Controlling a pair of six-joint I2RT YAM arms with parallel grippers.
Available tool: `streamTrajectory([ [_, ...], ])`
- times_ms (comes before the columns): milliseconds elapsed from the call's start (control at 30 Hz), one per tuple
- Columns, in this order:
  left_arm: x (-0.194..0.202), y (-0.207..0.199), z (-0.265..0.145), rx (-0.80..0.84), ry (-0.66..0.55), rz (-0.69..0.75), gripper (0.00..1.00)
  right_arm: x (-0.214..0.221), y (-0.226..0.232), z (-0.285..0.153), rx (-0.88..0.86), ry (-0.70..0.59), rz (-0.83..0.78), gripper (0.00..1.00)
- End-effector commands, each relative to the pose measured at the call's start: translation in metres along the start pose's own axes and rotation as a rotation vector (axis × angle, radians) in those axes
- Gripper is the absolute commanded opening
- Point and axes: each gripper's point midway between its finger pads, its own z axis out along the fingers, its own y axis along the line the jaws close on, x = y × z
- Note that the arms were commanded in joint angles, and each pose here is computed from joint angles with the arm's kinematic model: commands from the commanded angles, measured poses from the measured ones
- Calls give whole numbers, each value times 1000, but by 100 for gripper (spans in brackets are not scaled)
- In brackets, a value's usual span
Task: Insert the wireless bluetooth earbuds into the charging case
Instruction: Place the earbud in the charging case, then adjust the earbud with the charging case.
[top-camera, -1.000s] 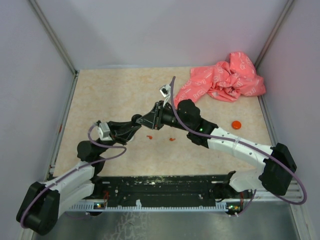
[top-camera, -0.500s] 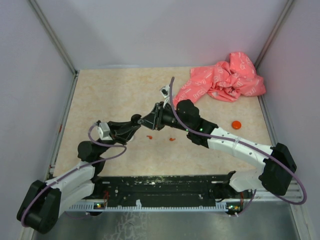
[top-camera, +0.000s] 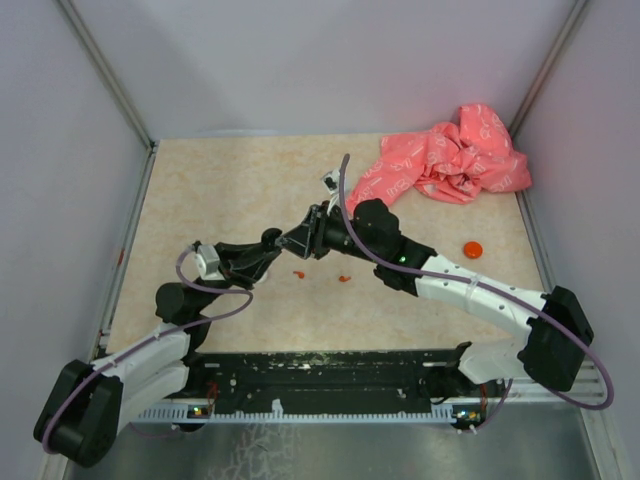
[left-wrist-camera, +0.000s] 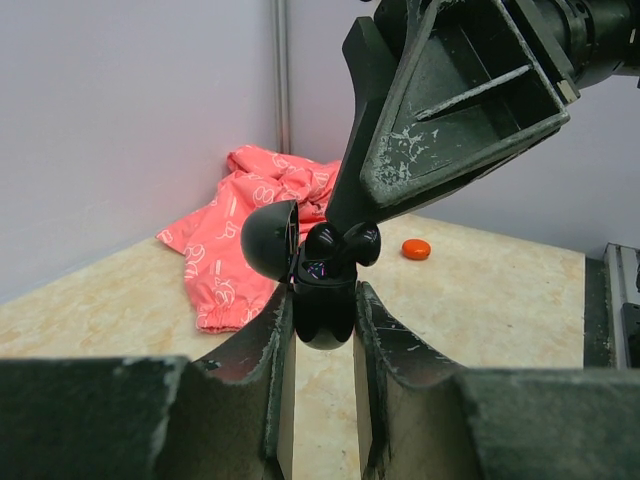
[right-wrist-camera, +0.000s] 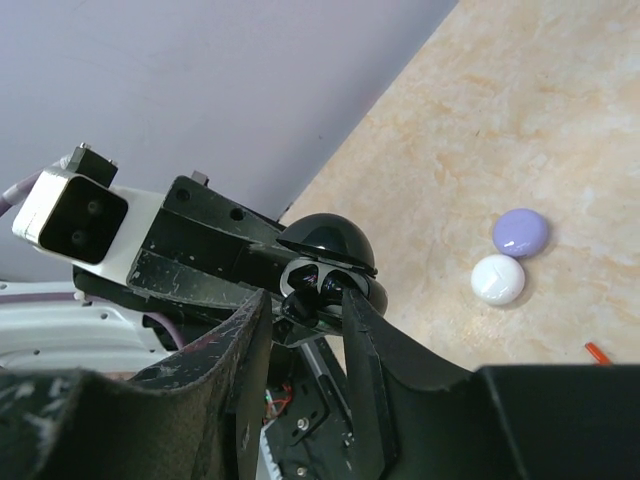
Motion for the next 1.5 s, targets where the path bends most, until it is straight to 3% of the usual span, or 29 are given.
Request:
streamTrajectory([
  [0, -29, -7, 5, 34, -99, 49, 0, -5, 1, -5, 12, 1, -68, 35],
  [767, -22, -3, 7, 20, -75, 24, 0, 16, 38, -5, -181, 137, -155, 34],
  [933, -22, -4, 8, 31, -71, 24, 0, 11, 43, -5, -200, 109, -180, 34],
  [1133, -21, 1, 7, -3, -65, 24, 0, -4, 32, -13, -102, 51, -221, 35],
  [1467, -12, 0, 9, 10, -18, -14, 0, -24, 44, -17, -135, -38, -278, 41],
])
